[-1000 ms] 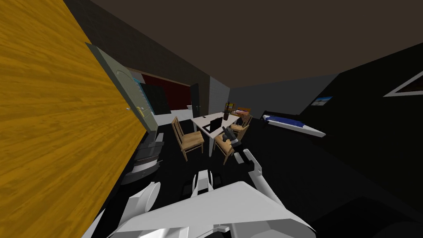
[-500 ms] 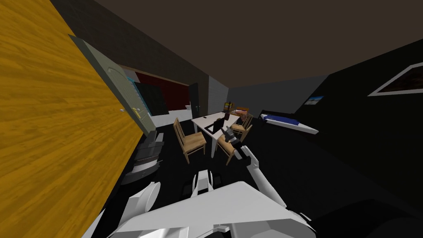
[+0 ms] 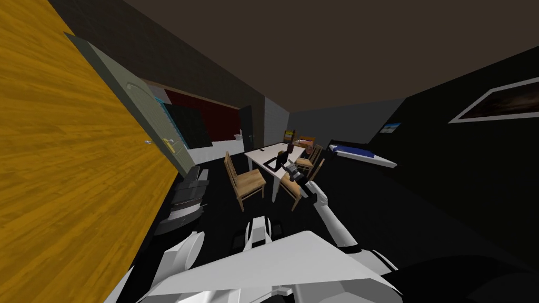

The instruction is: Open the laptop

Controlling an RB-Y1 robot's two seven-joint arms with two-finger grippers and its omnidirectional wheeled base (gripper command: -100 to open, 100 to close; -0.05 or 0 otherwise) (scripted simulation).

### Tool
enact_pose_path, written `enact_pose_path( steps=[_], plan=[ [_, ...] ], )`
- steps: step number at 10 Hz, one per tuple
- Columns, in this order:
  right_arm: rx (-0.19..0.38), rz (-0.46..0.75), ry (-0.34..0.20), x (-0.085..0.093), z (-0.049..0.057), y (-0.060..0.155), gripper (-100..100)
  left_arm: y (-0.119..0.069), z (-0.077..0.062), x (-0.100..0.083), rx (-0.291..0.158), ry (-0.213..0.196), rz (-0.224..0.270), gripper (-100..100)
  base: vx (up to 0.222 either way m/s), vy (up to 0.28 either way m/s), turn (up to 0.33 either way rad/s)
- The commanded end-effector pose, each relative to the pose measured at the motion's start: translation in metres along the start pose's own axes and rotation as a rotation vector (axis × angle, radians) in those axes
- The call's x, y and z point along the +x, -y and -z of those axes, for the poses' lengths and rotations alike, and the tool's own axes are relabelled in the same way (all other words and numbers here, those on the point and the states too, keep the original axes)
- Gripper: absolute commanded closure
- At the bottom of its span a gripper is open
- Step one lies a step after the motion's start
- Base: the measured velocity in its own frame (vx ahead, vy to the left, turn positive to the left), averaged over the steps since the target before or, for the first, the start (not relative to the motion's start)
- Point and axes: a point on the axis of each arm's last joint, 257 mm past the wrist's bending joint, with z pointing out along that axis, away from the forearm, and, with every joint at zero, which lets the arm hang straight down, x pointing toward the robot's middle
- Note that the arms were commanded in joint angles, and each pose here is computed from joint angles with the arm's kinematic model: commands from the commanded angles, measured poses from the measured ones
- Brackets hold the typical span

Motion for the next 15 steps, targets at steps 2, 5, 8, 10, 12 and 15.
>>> enact_pose_path(
  steps=[2, 5, 8, 10, 12, 15],
  plan=[
    [-0.013, 0.127, -0.064, 0.023, 0.001, 0.015, -100, 0.0, 0.0, 0.0, 0.0, 0.0, 0.0, 0, 0.035, 0.126, -0.037],
    [-0.035, 0.273, -0.123, 0.04, -0.002, 0.035, -100, 0.0, 0.0, 0.0, 0.0, 0.0, 0.0, 0, 0.041, 0.127, -0.058],
    [-0.056, 0.413, -0.18, 0.053, -0.003, 0.058, -100, 0.0, 0.0, 0.0, 0.0, 0.0, 0.0, 0, 0.042, 0.106, -0.044],
    [-0.077, 0.541, -0.229, 0.062, -0.003, 0.08, -100, 0.0, 0.0, 0.0, 0.0, 0.0, 0.0, 0, 0.051, 0.143, -0.078],
    [-0.086, 0.598, -0.254, 0.066, -0.002, 0.092, -100, 0.0, 0.0, 0.0, 0.0, 0.0, 0.0, 0, 0.045, 0.151, -0.042],
    [-0.109, 0.743, -0.311, 0.071, 0.0, 0.121, -100, 0.0, 0.0, 0.0, 0.0, 0.0, 0.0, 0, 0.033, 0.104, -0.046]
  ],
)
